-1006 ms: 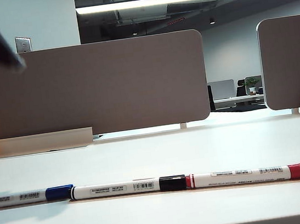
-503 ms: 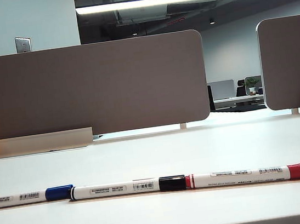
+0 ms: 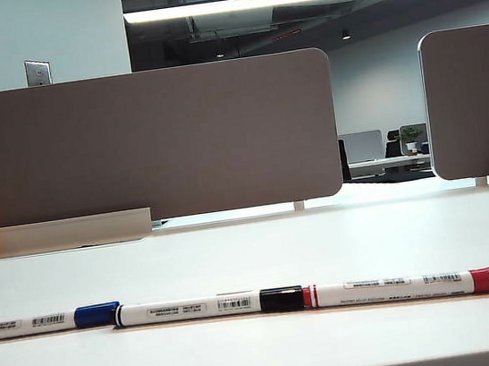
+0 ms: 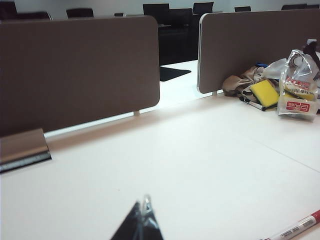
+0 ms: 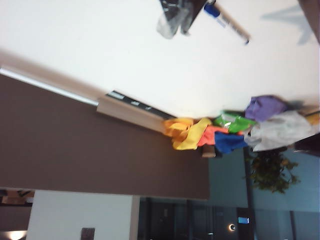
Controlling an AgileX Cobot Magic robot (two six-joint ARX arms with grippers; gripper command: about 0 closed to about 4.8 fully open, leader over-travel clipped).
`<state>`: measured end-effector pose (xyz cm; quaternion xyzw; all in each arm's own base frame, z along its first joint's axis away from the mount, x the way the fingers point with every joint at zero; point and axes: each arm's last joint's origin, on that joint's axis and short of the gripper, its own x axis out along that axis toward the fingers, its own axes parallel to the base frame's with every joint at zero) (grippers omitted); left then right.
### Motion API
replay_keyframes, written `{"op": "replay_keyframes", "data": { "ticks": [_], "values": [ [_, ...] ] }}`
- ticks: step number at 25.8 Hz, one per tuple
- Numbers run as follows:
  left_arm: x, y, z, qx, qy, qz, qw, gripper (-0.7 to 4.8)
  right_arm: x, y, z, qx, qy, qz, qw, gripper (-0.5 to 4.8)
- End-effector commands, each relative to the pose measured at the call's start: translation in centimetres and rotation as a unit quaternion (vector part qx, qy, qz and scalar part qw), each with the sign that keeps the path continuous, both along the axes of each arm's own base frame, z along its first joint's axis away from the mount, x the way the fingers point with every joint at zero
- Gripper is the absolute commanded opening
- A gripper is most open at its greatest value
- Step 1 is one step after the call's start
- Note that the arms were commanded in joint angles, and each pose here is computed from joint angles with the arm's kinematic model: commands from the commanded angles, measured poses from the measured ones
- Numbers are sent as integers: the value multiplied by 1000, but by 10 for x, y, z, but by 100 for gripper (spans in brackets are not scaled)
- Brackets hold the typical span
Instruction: Pick up the markers one by one and line them up horizontally in a straight line on the table.
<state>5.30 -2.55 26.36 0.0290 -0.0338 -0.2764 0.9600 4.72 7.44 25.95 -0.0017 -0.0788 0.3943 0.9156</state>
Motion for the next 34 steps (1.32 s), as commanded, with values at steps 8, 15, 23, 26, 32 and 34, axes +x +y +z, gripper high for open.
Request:
{"op": "replay_keyframes", "data": {
  "ticks": [8, 15, 23, 26, 32, 34],
  "values": [
    [26, -9, -49, -40, 11, -4, 999, -6, 6, 12, -44, -10, 10, 1, 1000, -1],
    [32, -12, -72, -38, 51, -15, 998, -6, 8, 16, -70, -17, 45, 4, 999, -1],
    [34, -13, -86, -37, 76, -17, 996, -6, 6, 20, -93, -41, 65, 76, 994, -1],
    [34, -14, -91, -33, 85, -39, 995, -6, 3, 21, -98, -62, 75, 126, 987, -1],
    [36, -15, -103, -29, 103, -47, 993, -6, 1, 21, -111, -117, 114, 161, 973, -1],
    [36, -16, -106, -27, 108, -47, 993, -6, 0, 21, -113, -128, 122, 161, 971, -1]
  ]
}}
